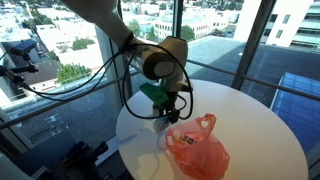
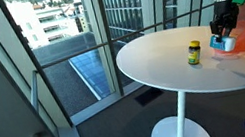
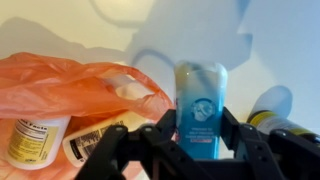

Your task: Move the blue and white item to the table

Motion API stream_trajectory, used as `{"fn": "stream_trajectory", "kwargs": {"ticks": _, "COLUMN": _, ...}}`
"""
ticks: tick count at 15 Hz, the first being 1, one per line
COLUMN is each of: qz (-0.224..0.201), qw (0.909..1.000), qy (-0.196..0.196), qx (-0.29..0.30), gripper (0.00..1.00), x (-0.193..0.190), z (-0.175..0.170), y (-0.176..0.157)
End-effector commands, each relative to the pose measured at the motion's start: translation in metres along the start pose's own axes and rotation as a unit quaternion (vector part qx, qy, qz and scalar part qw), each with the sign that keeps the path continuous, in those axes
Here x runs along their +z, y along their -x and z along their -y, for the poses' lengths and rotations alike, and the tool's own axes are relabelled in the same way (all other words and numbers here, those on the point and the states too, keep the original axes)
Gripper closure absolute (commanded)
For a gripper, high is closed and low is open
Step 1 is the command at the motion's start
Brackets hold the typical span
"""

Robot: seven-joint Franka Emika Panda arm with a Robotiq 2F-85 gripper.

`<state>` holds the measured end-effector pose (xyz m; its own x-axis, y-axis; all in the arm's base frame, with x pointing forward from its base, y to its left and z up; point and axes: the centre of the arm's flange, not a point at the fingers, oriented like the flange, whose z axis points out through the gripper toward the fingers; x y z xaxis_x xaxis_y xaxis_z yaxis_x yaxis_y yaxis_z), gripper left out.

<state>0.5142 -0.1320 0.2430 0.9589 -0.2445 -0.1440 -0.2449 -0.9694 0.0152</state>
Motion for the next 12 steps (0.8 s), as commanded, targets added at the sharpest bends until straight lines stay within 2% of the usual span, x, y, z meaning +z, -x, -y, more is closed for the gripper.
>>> {"fn": "stream_trajectory", "kwargs": {"ticks": 1, "qz": -0.001, "qw": 1.0000, "qy": 0.000, "qx": 0.001, "gripper": 0.53, "x": -0.001, "z": -0.001, "y": 0.000}}
{"fn": "stream_trajectory", "kwargs": {"ticks": 2, "qz": -0.001, "qw": 1.0000, "qy": 0.000, "qx": 0.002, "gripper": 0.53, "x": -0.002, "z": -0.002, "y": 0.001}}
{"fn": "stream_trajectory", "kwargs": {"ticks": 3, "qz": 0.000, "qw": 1.0000, "qy": 0.001, "qx": 0.000, "gripper": 0.78, "x": 0.000, "z": -0.003, "y": 0.000}}
{"fn": "stream_trajectory", "kwargs": {"ticks": 12, "qz": 0.012, "qw": 0.9993, "qy": 0.010, "qx": -0.034, "gripper": 0.78, "x": 0.040, "z": 0.022, "y": -0.009}}
